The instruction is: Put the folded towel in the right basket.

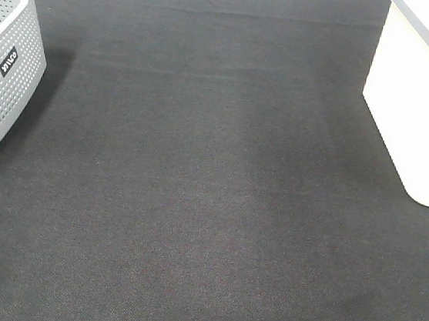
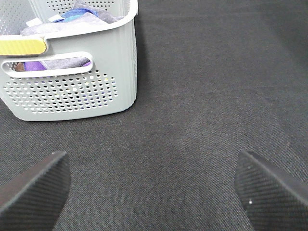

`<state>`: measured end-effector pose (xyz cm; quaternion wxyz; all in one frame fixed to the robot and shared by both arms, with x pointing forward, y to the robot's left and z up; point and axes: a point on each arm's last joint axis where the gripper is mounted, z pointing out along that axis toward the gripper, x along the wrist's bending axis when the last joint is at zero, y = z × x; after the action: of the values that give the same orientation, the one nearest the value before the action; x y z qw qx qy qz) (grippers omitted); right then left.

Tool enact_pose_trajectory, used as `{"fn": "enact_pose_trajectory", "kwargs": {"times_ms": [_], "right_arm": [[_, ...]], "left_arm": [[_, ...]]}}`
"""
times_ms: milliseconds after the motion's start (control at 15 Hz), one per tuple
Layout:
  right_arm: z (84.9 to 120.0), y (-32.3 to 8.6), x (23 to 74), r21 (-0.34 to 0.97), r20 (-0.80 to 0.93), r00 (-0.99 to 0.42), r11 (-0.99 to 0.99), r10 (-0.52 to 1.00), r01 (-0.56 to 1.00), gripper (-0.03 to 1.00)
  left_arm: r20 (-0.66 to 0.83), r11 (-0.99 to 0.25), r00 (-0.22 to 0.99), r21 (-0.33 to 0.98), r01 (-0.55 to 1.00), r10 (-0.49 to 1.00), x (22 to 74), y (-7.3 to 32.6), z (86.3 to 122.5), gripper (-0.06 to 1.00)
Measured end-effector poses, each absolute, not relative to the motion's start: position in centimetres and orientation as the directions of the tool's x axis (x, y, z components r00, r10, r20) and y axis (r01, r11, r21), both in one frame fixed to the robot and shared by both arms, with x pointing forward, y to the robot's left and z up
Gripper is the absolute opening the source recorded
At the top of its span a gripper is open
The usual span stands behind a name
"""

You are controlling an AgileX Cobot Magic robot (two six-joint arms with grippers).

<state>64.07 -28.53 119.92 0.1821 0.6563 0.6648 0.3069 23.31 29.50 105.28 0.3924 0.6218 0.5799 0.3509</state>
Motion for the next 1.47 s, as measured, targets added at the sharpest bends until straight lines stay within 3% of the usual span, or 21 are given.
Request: {"fn": "enact_pose_trajectory", "kwargs": {"times_ms": [400, 533, 600, 933, 1133, 1267, 1400, 1467], "right_arm": [[117.7, -29.2, 55.8, 0.525, 0.082, -0.029, -0.018, 0.996, 0.851, 0.7], [114.8, -29.4, 49.5, 0.44, 0.056, -0.018, -0.009, 0.998, 0.898, 0.7], [114.8, -29.4, 49.5, 0.44, 0.056, -0.018, -0.009, 0.998, 0.898, 0.7], [109.2, -29.4, 38.7, 0.364, 0.051, -0.013, -0.007, 0.999, 0.931, 0.7], [106.0, -29.5, 32.4, 0.421, 0.04, -0.015, -0.003, 0.999, 0.907, 0.7], [104.8, -29.5, 29.3, 0.534, 0.037, -0.019, -0.003, 0.999, 0.845, 0.7], [105.4, -29.5, 27.3, 0.677, 0.027, -0.029, 0.003, 0.999, 0.736, 0.7], [105.4, -29.5, 27.3, 0.677, 0.027, -0.029, 0.003, 0.999, 0.736, 0.7]], "left_arm": [[-0.019, -0.019, 0.081, 0.895, 0.446, 0.997, 23.3, 29.5, 105.3, 0.88], [-0.019, -0.019, 0.081, 0.895, 0.446, 0.997, 23.3, 29.5, 105.3, 0.88], [-0.019, -0.019, 0.081, 0.895, 0.446, 0.997, 23.3, 29.5, 105.3, 0.88], [-0.019, -0.019, 0.081, 0.895, 0.446, 0.997, 23.3, 29.5, 105.3, 0.88], [-0.019, -0.019, 0.081, 0.895, 0.446, 0.997, 23.3, 29.5, 105.3, 0.88], [-0.019, -0.019, 0.081, 0.895, 0.446, 0.997, 23.3, 29.5, 105.3, 0.88], [-0.019, -0.019, 0.081, 0.895, 0.446, 0.997, 23.3, 29.5, 105.3, 0.88], [-0.019, -0.019, 0.081, 0.895, 0.446, 0.997, 23.3, 29.5, 105.3, 0.88]]}}
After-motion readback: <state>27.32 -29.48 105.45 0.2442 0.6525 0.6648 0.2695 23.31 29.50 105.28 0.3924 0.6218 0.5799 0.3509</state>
